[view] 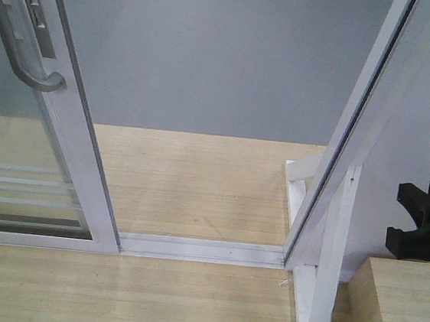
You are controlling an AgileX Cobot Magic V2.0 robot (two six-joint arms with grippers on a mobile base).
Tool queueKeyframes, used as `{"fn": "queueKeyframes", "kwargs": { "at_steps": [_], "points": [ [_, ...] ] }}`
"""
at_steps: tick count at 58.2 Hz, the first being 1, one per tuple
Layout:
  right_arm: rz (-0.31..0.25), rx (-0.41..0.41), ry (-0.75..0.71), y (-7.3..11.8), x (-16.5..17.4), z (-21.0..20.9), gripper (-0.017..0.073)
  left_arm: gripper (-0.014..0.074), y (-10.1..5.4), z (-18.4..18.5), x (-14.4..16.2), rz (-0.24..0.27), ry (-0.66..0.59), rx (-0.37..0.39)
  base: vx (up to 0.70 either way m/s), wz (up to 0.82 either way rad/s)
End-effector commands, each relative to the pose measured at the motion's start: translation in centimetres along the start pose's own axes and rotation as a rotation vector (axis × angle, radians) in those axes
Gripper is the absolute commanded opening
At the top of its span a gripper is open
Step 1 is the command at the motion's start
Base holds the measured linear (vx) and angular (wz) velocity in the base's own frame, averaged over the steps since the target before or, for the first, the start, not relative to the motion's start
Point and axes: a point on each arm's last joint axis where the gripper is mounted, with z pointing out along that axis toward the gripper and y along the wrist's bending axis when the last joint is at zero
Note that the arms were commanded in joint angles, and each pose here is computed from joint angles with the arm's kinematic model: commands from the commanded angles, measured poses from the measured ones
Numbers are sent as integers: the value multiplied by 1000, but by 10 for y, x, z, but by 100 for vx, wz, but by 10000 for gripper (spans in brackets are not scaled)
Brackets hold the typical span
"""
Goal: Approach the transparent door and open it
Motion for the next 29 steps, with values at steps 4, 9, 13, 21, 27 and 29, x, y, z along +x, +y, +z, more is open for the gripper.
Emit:
{"fn": "queueKeyframes", "kwargs": {
  "at_steps": [4, 9, 13, 21, 27, 29],
  "points": [
    [-13, -16, -96, 1, -15, -5, 286, -7, 0, 0, 3, -10, -57, 7, 0, 0],
    [-12, -16, -102, 0, -15, -7, 286, -7, 0, 0, 3, -10, -57, 7, 0, 0],
    [2, -22, -122, 0, -13, -11, 281, -7, 0, 0, 3, -10, -57, 7, 0, 0],
    [56, 58, -218, -14, -2, -30, 204, -7, 0, 0, 3, -10, -57, 6, 0, 0],
    [110, 144, -318, -23, 18, -40, 102, -7, 0, 0, 3, -9, -57, 5, 0, 0],
    [110, 175, -356, -25, 25, -43, 66, -6, 0, 0, 3, -9, -57, 6, 0, 0]
  ]
}}
